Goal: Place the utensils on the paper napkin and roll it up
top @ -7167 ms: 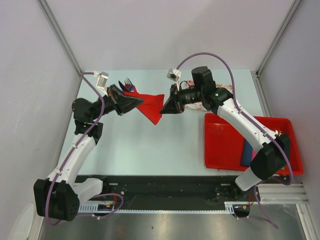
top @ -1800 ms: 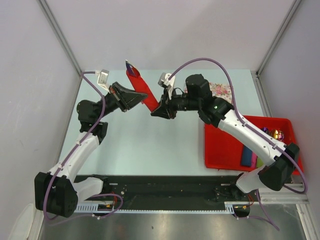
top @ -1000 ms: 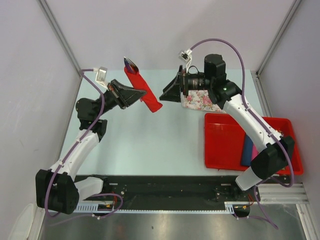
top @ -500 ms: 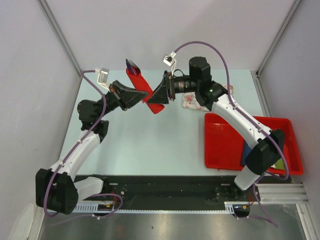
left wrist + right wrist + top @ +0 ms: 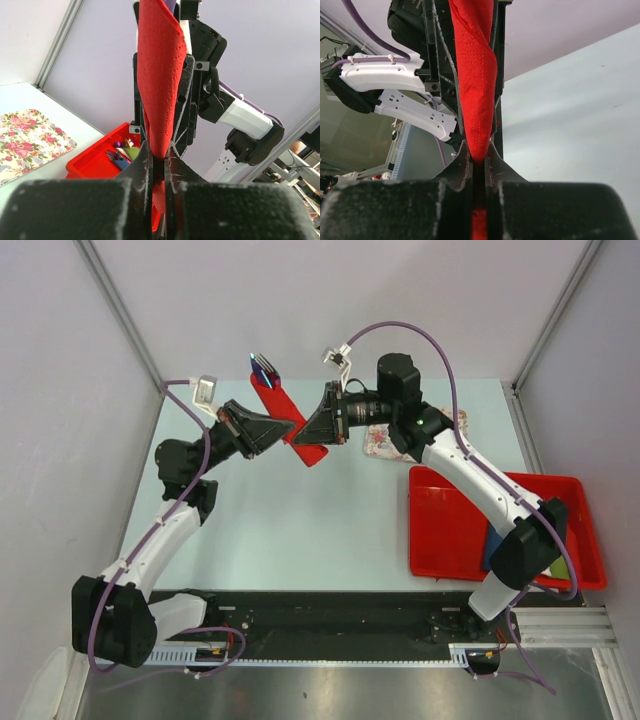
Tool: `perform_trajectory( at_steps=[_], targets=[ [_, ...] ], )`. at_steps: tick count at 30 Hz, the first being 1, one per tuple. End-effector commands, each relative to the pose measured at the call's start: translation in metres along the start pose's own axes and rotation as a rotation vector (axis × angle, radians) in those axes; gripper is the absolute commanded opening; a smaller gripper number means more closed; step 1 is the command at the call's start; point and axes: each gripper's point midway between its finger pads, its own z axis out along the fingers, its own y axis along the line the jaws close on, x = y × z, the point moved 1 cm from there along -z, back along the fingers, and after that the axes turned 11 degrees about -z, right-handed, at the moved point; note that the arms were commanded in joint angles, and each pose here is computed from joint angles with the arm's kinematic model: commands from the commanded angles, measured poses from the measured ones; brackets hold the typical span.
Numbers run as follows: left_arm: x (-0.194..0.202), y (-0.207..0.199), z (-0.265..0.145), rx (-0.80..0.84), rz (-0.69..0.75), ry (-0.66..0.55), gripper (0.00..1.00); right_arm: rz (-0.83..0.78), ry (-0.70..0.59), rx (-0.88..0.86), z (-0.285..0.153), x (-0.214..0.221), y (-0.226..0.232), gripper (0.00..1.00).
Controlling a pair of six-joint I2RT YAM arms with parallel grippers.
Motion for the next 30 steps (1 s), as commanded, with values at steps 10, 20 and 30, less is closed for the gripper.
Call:
perform_trajectory(
  at_steps=[10, 20, 30],
  targets=[
    [0.011, 0.0, -0.011, -0.032, 0.214, 0.048, 0.73, 0.061, 0.022, 0.279, -0.08, 0.031, -0.023, 0.0],
    [0.049, 0.021, -0.027, -0.059, 0.215, 0.159, 0.75, 0.226, 0.071, 0.637, -0.212, 0.115, -0.027, 0.0],
    [0.083, 0.025, 0.032, 0.017, 0.111, 0.193, 0.85, 0.133, -0.054, 0.523, -0.206, 0.08, 0.013, 0.0]
  ],
)
